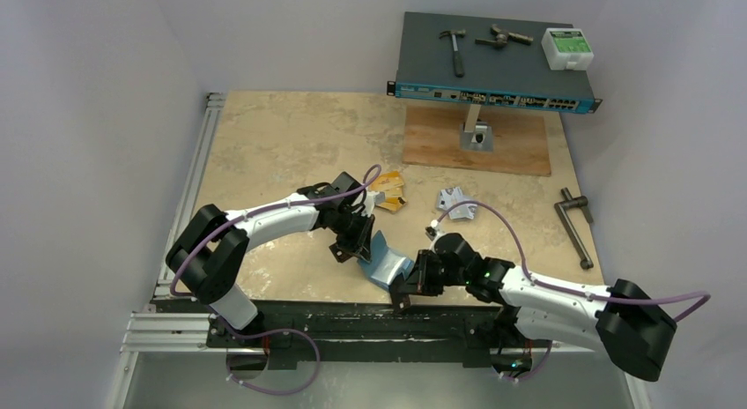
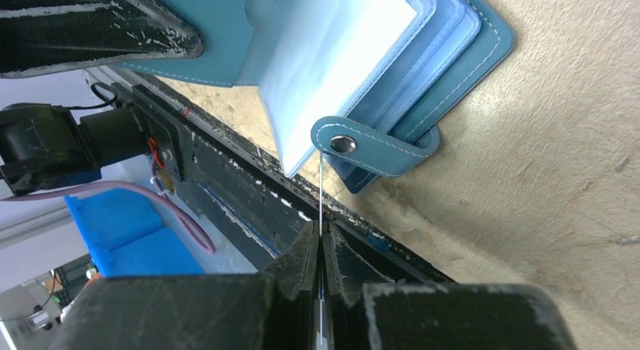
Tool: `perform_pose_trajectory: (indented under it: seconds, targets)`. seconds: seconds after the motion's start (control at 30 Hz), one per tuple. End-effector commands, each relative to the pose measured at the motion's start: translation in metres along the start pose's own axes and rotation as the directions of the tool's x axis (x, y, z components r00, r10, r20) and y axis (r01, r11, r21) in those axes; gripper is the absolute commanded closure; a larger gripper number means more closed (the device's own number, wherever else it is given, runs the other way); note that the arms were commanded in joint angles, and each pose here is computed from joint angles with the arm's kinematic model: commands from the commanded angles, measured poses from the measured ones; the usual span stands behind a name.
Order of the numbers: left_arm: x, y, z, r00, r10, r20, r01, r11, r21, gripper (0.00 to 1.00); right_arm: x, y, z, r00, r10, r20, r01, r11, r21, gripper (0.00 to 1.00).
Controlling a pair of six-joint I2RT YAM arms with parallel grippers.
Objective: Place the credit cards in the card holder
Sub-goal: Pick up the card holder from the center of the board.
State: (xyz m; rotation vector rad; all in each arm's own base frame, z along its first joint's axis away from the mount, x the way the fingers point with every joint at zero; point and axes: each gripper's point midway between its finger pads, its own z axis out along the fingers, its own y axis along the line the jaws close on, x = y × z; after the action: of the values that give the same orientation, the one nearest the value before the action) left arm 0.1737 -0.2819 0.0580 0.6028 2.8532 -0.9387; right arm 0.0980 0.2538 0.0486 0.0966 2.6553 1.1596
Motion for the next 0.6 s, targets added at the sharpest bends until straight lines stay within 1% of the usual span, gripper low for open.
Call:
perform_pose_trajectory:
  seconds: [0.0, 0.07, 0.1, 0.17, 0.2, 0.27, 0.37, 0.43, 0.57]
  targets:
    - [-0.004, -0.009, -0.006, 0.999, 0.028, 0.028, -0.029, 0.999, 0.038, 0.92, -0.026, 0.026, 0.001, 0.995, -0.018, 0.093, 0.024, 0.998, -0.064, 1.0]
    - [-0.003, -0.01, -0.005, 0.999, 0.027, 0.026, -0.028, 0.999, 0.046, 0.87, -0.033, 0.033, 0.001, 0.992, -0.027, 0.121, 0.037, 0.996, -0.078, 1.0]
    - [-0.003, -0.011, -0.005, 0.999, 0.024, 0.023, -0.025, 0.998, 0.052, 0.82, -0.037, 0.037, 0.001, 0.99, -0.029, 0.136, 0.04, 0.996, -0.083, 1.0]
    - [-0.002, -0.014, -0.006, 0.999, 0.023, 0.023, -0.025, 0.997, 0.071, 0.65, -0.045, 0.046, 0.001, 0.986, -0.033, 0.166, 0.051, 0.993, -0.106, 1.0]
    - [-0.002, -0.016, -0.006, 0.999, 0.025, 0.022, -0.026, 0.996, 0.08, 0.61, -0.048, 0.05, 0.001, 0.984, -0.032, 0.178, 0.053, 0.992, -0.117, 1.0]
    - [-0.001, -0.017, -0.007, 1.0, 0.022, 0.021, -0.024, 0.996, 0.087, 0.56, -0.052, 0.055, 0.003, 0.982, -0.034, 0.186, 0.059, 0.989, -0.133, 1.0]
    - [0.0, -0.018, -0.007, 1.0, 0.01, 0.02, -0.013, 0.994, 0.106, 0.52, -0.052, 0.057, 0.01, 0.984, -0.043, 0.172, 0.067, 0.988, -0.136, 1.0]
    - [-0.001, -0.018, -0.008, 1.0, -0.007, 0.02, 0.004, 0.993, 0.115, 0.47, -0.05, 0.056, 0.014, 0.986, -0.043, 0.161, 0.066, 0.989, -0.136, 1.0]
    - [-0.005, -0.018, -0.01, 0.999, -0.038, 0.023, 0.035, 0.989, 0.141, 0.43, -0.05, 0.054, 0.019, 0.987, -0.044, 0.156, 0.065, 0.989, -0.136, 1.0]
